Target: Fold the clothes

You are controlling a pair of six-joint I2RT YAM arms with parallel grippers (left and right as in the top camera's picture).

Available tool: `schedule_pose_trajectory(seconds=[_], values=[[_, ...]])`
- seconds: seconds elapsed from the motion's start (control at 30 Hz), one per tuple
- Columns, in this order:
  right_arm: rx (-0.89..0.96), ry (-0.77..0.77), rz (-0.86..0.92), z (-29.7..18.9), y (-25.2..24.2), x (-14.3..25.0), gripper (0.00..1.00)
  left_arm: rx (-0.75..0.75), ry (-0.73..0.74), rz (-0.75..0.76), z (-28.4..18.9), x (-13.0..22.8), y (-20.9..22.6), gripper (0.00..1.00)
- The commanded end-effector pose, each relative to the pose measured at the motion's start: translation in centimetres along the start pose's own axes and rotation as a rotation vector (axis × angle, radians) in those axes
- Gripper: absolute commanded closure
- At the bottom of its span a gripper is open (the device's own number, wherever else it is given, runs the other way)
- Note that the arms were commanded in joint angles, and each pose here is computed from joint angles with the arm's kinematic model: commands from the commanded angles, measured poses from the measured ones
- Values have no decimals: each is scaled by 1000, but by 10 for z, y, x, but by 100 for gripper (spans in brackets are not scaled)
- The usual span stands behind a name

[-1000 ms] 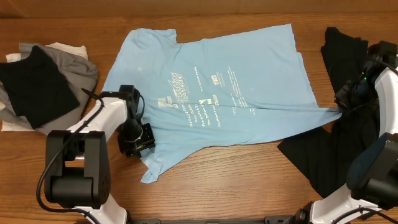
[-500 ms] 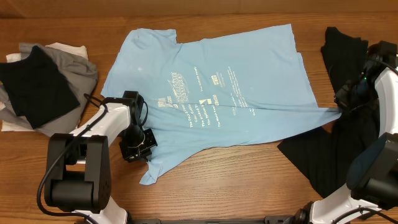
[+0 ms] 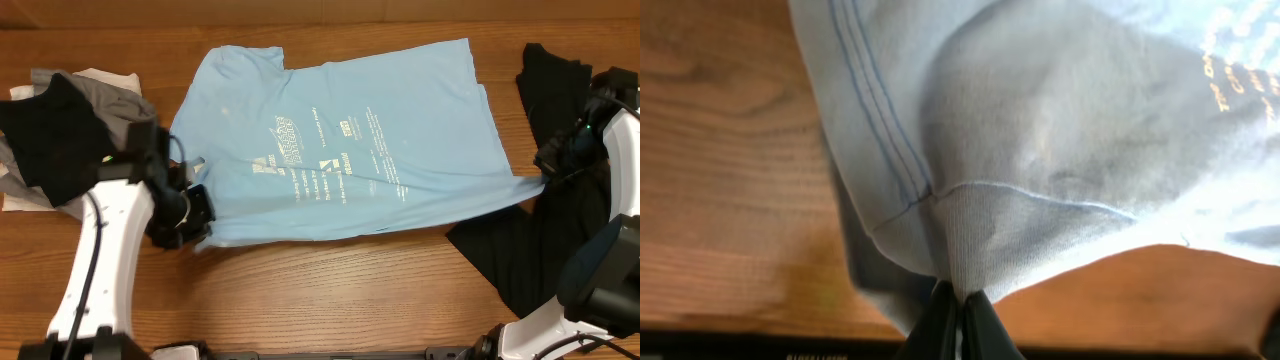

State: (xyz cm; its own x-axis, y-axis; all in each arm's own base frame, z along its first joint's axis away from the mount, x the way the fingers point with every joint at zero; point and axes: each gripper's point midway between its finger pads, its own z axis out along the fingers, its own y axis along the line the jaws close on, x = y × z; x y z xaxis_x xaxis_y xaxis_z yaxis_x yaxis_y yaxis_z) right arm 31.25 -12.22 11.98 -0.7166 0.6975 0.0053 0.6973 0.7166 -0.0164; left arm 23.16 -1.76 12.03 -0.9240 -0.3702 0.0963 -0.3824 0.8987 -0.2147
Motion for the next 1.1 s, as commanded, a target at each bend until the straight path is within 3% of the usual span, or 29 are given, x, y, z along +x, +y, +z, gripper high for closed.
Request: schedule_pose_trajectory(seconds=[0.0, 0.23, 0.6, 0.8, 1.07], values=[[-47, -78, 0, -32, -1, 5, 96, 68, -9, 66, -14, 9, -5, 96], [-44, -89, 8, -52, -20, 19, 96, 147, 76, 109, -25, 43, -13, 96], [-50, -106, 6, -61, -25, 23, 96, 174, -63, 54, -46, 38, -1, 96], [-77, -163, -43, -63, -6, 14, 96, 196, -172, 12, -49, 8, -6, 96], [-133, -227, -68, -55, 18, -12, 96, 215, -340, -26, -46, -60, -12, 94]])
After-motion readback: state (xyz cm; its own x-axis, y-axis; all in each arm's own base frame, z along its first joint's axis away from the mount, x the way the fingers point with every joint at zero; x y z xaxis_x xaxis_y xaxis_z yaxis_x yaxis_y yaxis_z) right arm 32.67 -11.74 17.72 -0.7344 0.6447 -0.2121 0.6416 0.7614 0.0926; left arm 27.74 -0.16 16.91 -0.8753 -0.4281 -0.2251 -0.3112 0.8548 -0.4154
